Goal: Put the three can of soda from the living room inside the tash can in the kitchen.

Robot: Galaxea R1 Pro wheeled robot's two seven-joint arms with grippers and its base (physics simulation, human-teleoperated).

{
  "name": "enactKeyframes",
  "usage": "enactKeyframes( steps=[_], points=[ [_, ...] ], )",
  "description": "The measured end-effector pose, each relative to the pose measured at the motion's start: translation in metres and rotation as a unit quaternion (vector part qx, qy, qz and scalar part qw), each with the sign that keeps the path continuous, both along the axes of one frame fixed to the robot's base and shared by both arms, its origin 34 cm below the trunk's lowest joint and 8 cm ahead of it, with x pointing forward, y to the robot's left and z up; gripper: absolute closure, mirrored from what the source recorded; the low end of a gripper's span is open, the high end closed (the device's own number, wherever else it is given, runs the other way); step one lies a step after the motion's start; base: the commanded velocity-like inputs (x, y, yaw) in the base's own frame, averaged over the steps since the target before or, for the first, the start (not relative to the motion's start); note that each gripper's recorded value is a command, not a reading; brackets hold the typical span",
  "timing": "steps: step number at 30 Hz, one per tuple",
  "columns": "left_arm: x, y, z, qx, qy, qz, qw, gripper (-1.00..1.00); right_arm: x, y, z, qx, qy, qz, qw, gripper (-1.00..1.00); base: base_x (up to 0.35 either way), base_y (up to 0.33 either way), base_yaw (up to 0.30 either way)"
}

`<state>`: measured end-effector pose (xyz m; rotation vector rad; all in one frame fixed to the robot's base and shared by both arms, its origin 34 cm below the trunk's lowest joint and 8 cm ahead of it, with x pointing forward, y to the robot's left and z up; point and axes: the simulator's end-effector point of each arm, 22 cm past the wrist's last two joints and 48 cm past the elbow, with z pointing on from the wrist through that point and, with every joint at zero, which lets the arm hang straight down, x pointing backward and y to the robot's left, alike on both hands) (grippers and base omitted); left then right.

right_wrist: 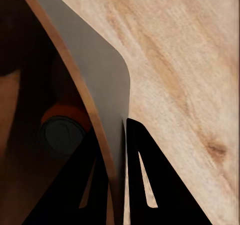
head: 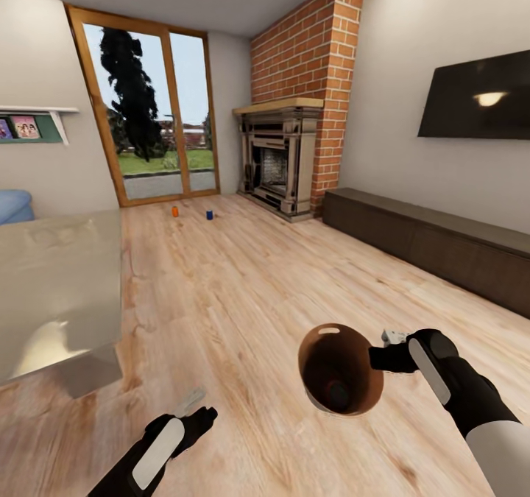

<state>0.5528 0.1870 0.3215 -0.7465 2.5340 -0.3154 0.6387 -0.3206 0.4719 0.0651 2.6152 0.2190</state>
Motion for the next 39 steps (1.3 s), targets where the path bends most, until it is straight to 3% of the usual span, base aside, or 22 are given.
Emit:
enactKeyframes(
  steps=[18, 22, 24, 27, 32, 39],
  points=[
    [-0.001, 0.001, -0.001, 0.001, 0.002, 0.000, 1.0000, -1.00, 0.001, -0.003, 0.001, 0.003, 0.000, -0.005, 1.0000, 1.00, 0.341, -0.129, 0.000],
    [-0.001, 0.001, -0.001, 0.001, 0.002, 0.000, 1.0000, -1.00, 0.000, -0.014, -0.011, 0.015, 0.025, -0.026, 0.9992, 1.00, 0.341, -0.113, 0.000],
    [-0.001, 0.000, -0.001, 0.000, 0.001, 0.000, 1.0000, -1.00, 0.006, -0.041, -0.015, 0.034, 0.049, -0.070, 0.9958, 1.00, 0.341, -0.113, 0.000],
    [-0.001, 0.000, -0.001, 0.000, 0.001, 0.000, 1.0000, -1.00, 0.000, -0.063, -0.025, 0.012, 0.072, -0.089, 0.9933, 1.00, 0.341, -0.113, 0.000],
    [-0.001, 0.000, -0.001, 0.000, 0.001, 0.000, 1.0000, -1.00, 0.001, -0.045, -0.027, 0.056, 0.075, -0.095, 0.9911, 1.00, 0.341, -0.107, 0.000],
    [-0.001, 0.001, -0.002, 0.002, 0.003, 0.002, 1.0000, -1.00, -0.010, -0.053, -0.042, 0.035, 0.097, -0.097, 0.9899, 1.00, 0.341, -0.086, 0.000]
  ],
)
